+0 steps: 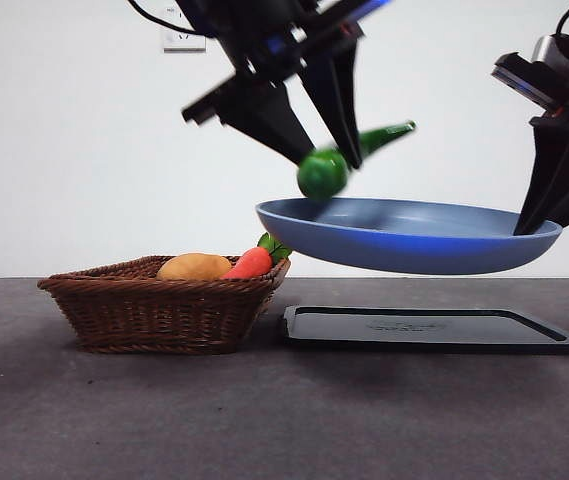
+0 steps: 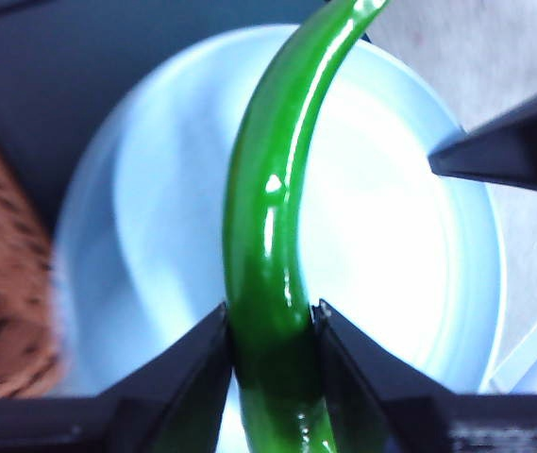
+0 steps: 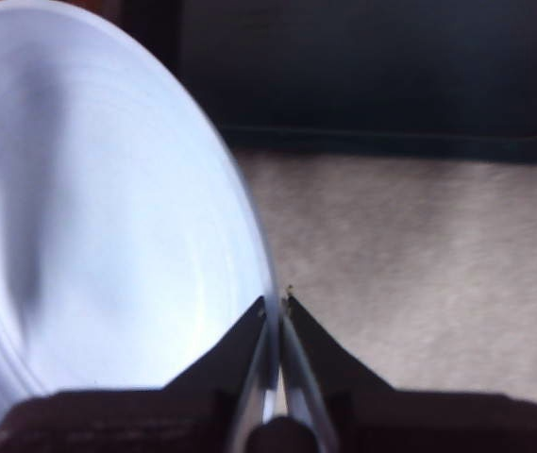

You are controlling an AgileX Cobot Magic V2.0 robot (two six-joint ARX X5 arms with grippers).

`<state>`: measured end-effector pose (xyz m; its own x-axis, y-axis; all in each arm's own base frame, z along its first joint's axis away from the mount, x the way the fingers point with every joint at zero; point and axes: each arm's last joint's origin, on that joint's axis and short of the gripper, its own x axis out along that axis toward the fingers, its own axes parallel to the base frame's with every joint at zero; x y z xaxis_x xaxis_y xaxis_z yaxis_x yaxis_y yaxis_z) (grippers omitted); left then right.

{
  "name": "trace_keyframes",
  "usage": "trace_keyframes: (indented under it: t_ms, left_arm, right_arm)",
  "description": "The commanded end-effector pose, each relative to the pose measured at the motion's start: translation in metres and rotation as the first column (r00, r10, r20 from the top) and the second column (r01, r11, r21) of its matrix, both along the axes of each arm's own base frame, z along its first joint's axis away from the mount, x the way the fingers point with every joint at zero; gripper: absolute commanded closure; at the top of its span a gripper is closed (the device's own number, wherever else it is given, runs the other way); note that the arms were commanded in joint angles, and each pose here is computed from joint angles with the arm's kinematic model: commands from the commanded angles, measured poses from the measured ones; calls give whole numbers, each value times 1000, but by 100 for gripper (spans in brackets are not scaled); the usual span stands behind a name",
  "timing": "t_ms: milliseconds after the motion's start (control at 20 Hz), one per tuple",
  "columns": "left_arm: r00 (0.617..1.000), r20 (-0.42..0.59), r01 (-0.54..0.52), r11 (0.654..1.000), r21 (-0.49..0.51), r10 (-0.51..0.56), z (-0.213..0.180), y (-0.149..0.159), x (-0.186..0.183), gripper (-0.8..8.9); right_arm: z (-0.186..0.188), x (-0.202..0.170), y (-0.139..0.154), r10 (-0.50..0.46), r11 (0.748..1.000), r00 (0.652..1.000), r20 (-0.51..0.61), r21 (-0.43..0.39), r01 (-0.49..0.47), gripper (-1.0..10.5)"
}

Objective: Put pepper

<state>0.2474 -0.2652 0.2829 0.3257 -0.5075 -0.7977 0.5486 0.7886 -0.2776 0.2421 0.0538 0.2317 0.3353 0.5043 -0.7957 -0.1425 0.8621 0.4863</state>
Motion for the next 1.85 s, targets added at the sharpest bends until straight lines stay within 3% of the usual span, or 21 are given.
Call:
trace_keyframes:
  t_ms: [50,750,950,1150,1450,1650,1850]
  left_arm:
    - [999,-2,51,998,47,-51,-16,-14,3,690]
    - [996,-37,81,991,106,-78,-29,-15,4,642]
    - [995,-51,95,991,90,-90,-29,-16,4,518]
    - [988,-84,131,990,43,-127,-26,-16,1,512]
    - [989,60,135,990,-39,-133,30,7,-13,512]
    - [974,191,145,982,-123,-120,81,41,-37,514]
    - [941,325,171,961,-217,-94,127,78,-72,514]
  right_arm:
    - [2,3,2,-4,1000,1000,0,15,4,941]
    - [1,-1,7,22,1000,999,-29,16,-21,941]
    - [0,-2,8,24,1000,999,-46,12,-23,941]
    - [0,-3,7,23,1000,998,-55,9,-23,941]
    - [1,-1,6,11,1000,999,-31,0,-11,941]
    - [2,10,-4,-65,998,998,24,5,65,942]
    - [-2,38,-23,-149,989,989,11,4,149,942]
